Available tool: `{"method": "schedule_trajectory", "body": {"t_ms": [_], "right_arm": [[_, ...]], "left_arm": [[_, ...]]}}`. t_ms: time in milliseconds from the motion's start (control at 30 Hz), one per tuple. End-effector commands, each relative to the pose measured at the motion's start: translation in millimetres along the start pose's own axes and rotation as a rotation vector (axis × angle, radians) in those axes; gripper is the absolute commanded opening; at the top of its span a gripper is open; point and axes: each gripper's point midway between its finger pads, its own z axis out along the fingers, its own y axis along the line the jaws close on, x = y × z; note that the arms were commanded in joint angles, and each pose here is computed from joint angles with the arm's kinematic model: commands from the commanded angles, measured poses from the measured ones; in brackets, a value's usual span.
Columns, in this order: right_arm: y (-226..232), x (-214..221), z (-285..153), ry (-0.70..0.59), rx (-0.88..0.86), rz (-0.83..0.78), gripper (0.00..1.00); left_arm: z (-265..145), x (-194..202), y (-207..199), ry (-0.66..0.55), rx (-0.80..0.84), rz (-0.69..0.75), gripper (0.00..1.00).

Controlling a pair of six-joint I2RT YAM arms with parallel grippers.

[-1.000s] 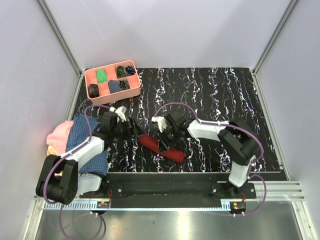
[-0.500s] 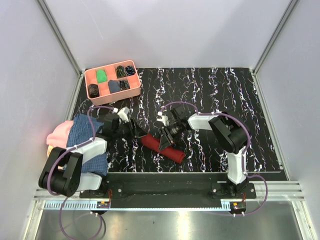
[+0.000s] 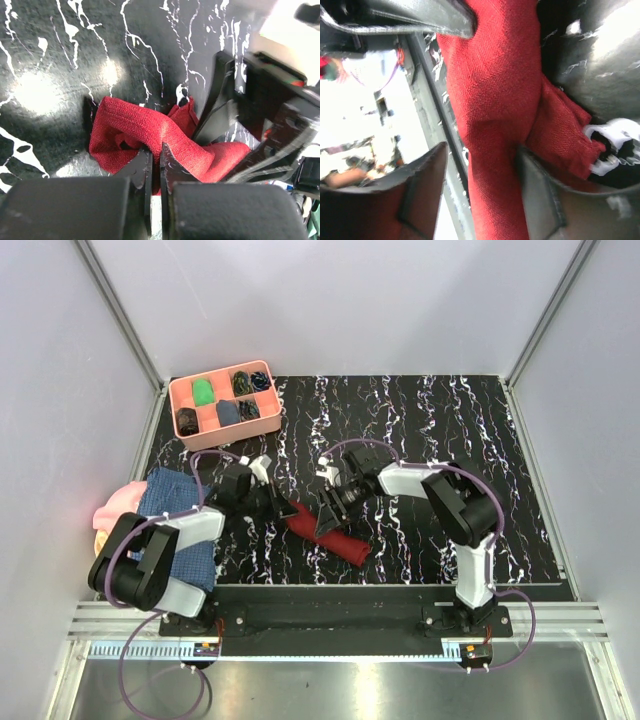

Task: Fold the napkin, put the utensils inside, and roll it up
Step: Roll the napkin with the utensil

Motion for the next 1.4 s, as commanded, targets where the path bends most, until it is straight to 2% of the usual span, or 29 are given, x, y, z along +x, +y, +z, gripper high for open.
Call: {"method": "schedule_trajectory", "body": {"t_ms": [0, 33, 100, 133, 233, 267, 333, 633, 900, 967, 1033, 1067, 1100, 1167, 1200, 1367], "right_arm": [[17, -46, -35, -0.172, 0.194, -0.133, 0.73], [17, -55, -47, -0.228, 0.284, -0.164, 0.75], [18, -53, -51, -0.245, 0.376, -0.238, 0.78], [18, -59, -60, -0.287, 0.478, -0.284, 0.79], [31, -48, -46, -0.262, 0.606, -0.457, 0.83], [24, -52, -51, -0.269, 0.708, -0.521, 0.84], [25, -46, -40, -0.252, 0.785, -0.583, 0.85], [1, -22, 0, -0.097, 0.938, -0.754, 0.86], [-33, -8, 6, -0.002, 1.014, -0.698, 0.8], [-38, -3, 8, 0.019, 1.007, -0.667, 0.75], [-41, 1, 11, 0.031, 0.974, -0.629, 0.71], [-43, 1, 10, 0.03, 0.963, -0.61, 0.66], [-42, 5, 13, 0.037, 0.926, -0.592, 0.62], [-40, 6, 15, 0.039, 0.882, -0.565, 0.53], [-39, 8, 17, 0.046, 0.826, -0.534, 0.51], [-26, 14, 21, 0.053, 0.642, -0.453, 0.44]], "left_arm": [[7, -16, 3, -0.001, -0.069, -0.025, 0.0], [10, -16, 5, 0.025, -0.089, -0.047, 0.0], [12, -15, 11, 0.05, -0.113, -0.068, 0.0], [13, -11, 15, 0.073, -0.13, -0.087, 0.0], [20, -11, 22, 0.116, -0.141, -0.126, 0.0], [21, -12, 24, 0.124, -0.14, -0.136, 0.0], [24, -10, 24, 0.156, -0.129, -0.15, 0.0], [24, -10, 30, 0.188, -0.13, -0.171, 0.0], [22, -17, 22, 0.184, -0.101, -0.156, 0.01], [22, -20, 18, 0.176, -0.087, -0.148, 0.06], [20, -26, 12, 0.165, -0.071, -0.133, 0.16], [18, -29, 9, 0.155, -0.065, -0.123, 0.2], [17, -31, 7, 0.149, -0.064, -0.119, 0.29], [13, -36, 5, 0.132, -0.073, -0.102, 0.37], [10, -40, 4, 0.12, -0.074, -0.095, 0.45], [-7, -51, 1, 0.046, -0.111, -0.03, 0.61]]}}
